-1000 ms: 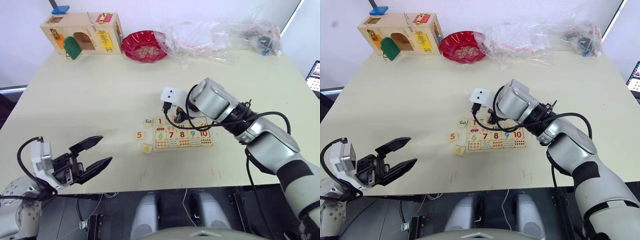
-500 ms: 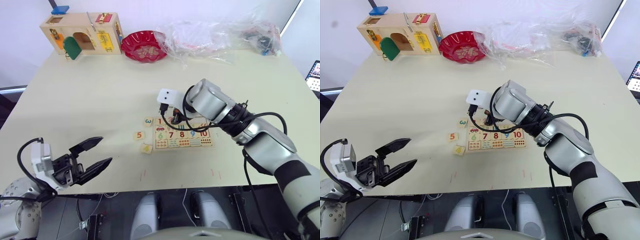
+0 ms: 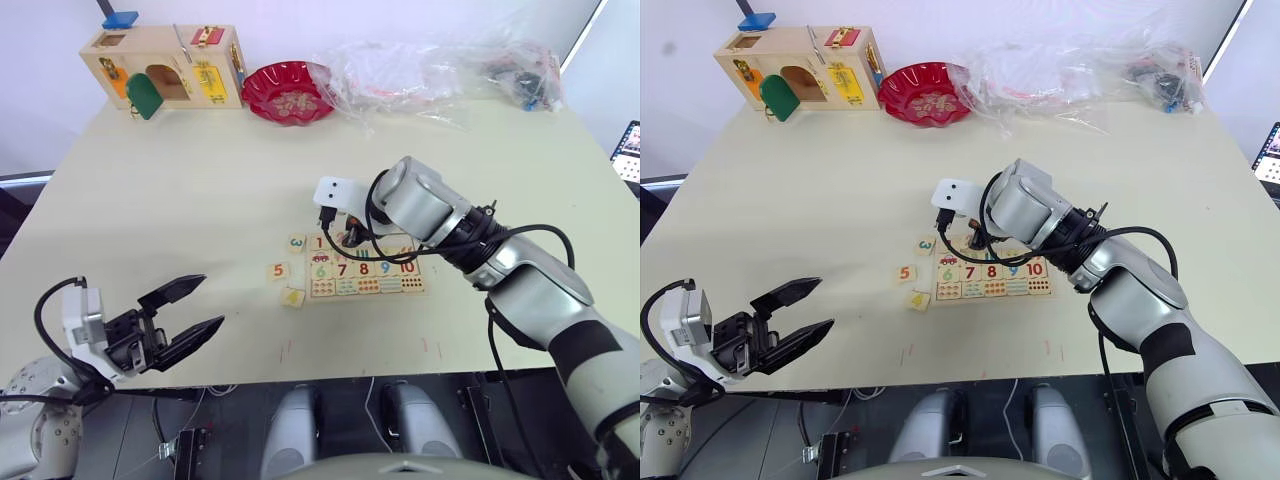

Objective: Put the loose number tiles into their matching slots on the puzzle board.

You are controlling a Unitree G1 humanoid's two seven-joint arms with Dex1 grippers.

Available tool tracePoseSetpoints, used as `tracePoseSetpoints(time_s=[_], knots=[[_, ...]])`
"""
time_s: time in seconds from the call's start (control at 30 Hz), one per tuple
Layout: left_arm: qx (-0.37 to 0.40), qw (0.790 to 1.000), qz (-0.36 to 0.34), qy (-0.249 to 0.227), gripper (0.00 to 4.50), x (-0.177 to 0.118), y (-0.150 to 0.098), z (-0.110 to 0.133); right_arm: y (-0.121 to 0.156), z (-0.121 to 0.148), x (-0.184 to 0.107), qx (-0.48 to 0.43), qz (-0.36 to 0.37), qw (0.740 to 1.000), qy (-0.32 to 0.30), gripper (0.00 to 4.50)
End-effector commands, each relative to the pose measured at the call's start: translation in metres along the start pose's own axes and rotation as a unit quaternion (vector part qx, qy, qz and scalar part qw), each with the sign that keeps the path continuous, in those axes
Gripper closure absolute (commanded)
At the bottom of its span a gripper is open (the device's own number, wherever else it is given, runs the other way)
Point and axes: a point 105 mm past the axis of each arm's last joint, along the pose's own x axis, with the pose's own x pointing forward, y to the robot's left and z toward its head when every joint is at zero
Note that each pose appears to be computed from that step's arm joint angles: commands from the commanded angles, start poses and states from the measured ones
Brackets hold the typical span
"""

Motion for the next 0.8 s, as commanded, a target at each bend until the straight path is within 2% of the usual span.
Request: tracePoseSetpoints(time_s=[0.03,0.8], knots=[[0.023,1.000,0.005,-0.008,0.00,-0.0031,0.0005,0.0088,-0.0009,0.0058,-0.0032,-0.014,-0.005,1.000,-0.011,3.62],[0.024,1.000,0.007,-0.009,0.00,-0.0023,-0.0002,0.0090,0.0030,0.0038,0.0017,-0.022,0.005,1.000,-0.008,3.62]])
